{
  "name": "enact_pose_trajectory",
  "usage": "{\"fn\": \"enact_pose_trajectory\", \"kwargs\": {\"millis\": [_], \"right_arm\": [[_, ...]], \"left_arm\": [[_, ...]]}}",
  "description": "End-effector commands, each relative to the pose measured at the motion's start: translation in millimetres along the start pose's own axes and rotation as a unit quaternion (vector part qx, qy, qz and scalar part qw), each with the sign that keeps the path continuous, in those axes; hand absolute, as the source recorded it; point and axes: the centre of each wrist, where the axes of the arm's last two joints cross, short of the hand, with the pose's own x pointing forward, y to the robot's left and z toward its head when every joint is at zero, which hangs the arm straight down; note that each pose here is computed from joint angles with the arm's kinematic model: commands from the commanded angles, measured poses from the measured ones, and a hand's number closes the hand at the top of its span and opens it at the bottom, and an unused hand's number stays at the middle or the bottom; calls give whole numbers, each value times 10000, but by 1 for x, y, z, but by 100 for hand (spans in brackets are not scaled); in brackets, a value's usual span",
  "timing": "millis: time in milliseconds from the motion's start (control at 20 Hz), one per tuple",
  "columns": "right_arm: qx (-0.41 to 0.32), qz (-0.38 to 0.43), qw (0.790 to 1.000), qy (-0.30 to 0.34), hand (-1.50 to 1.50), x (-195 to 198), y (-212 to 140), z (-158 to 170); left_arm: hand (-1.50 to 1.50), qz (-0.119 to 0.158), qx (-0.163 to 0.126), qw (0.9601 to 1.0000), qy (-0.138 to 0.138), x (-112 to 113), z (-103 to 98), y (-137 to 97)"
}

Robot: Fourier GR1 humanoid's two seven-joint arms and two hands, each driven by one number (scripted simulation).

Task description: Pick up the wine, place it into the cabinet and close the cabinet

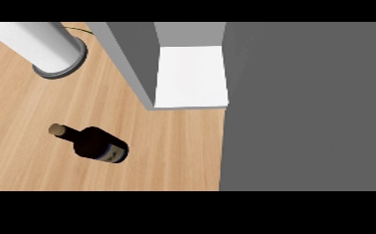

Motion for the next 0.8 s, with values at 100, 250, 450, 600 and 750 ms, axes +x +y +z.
{"fn": "enact_pose_trajectory", "kwargs": {"millis": [100, 250, 450, 600, 750], "right_arm": [[140, -408, 9982, -419, -150, 38, 11, 24], [201, -279, 9986, -397, -150, 39, 11, 26], [109, -315, 9987, -385, -150, 16, -9, 16], [133, -234, 9989, -396, -150, 27, 4, 26], [212, -241, 9987, -385, -150, 34, -1, 32]], "left_arm": [[-150, -124, -156, 9995, 231, -40, -22, -7], [-150, -148, -105, 9991, 386, -69, -25, 9], [-150, -351, 360, 9981, 342, -109, -36, 27], [-150, -606, 610, 9961, 195, -120, -32, 32], [-150, -655, 646, 9953, 310, -135, -30, 44]]}}
